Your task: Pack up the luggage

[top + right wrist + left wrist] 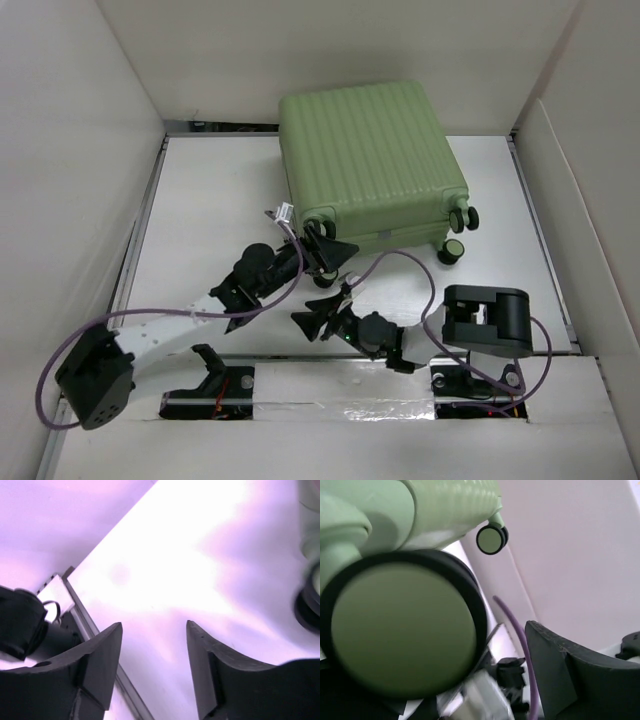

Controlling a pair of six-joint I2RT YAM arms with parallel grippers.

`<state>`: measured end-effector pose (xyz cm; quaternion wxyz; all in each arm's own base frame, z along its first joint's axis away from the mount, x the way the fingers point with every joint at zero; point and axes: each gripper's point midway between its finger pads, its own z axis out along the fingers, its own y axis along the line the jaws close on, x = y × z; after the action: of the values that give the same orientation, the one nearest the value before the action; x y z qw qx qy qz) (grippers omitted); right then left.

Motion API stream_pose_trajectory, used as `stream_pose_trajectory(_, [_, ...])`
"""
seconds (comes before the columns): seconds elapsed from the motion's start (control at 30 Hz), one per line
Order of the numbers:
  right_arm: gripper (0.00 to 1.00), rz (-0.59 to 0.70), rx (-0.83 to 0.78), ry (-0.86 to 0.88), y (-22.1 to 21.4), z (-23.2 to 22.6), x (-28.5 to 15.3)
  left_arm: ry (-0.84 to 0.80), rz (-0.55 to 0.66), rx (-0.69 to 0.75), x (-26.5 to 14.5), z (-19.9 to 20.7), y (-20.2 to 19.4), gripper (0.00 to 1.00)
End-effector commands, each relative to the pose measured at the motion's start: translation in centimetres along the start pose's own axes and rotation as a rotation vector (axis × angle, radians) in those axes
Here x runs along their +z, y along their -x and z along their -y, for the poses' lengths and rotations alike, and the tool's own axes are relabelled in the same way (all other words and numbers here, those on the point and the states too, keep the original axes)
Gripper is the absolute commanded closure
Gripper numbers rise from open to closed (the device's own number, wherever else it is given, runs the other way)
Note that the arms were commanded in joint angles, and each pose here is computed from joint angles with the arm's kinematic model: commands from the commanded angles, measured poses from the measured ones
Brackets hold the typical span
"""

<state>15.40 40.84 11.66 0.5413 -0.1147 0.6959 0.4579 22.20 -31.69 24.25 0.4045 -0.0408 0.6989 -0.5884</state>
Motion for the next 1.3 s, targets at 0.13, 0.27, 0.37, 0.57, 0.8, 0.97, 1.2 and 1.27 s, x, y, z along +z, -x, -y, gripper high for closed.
stream_pose_trajectory(0.13, [0.35,0.07,0.068,0.003,2.7,-0.5,-3.5,0.103,0.434,0.346,-6.6,3.4,11.5,0.23])
stream_pose_trajectory(0.27, [0.62,0.063,0.016,-0.029,3.7,-0.3,-5.1,0.26,0.49,0.322,-10.4,-1.6,11.2,0.72])
stream_pose_trajectory(0.37, [1.0,0.048,-0.032,-0.067,5.4,-0.2,-5.6,0.312,0.461,0.28,-11.5,-5.3,9.1,0.95])
stream_pose_trajectory(0.57, [1.0,0.024,-0.121,-0.16,8.1,0.6,-6.7,0.342,0.443,0.258,-13.1,-8.7,6.8,0.97])
stream_pose_trajectory(0.8, [0.48,0.012,-0.261,-0.262,12.9,0.0,-5.4,0.423,0.358,0.308,-11.6,-11.6,5.2,0.72])
stream_pose_trajectory(0.97, [0.4,0.014,-0.29,-0.267,16.3,-0.7,-3.3,0.414,0.301,0.381,-9.3,-12.1,4.7,0.63])
stream_pose_trajectory(1.2, [0.35,0.029,-0.261,-0.173,18.4,-1.7,-1.7,0.371,0.299,0.423,-7.3,-11.9,4.9,0.62])
stream_pose_trajectory(1.27, [0.35,0.027,-0.262,-0.177,18.4,-1.2,-1.5,0.374,0.305,0.428,-6.7,-11.8,5.2,0.62])
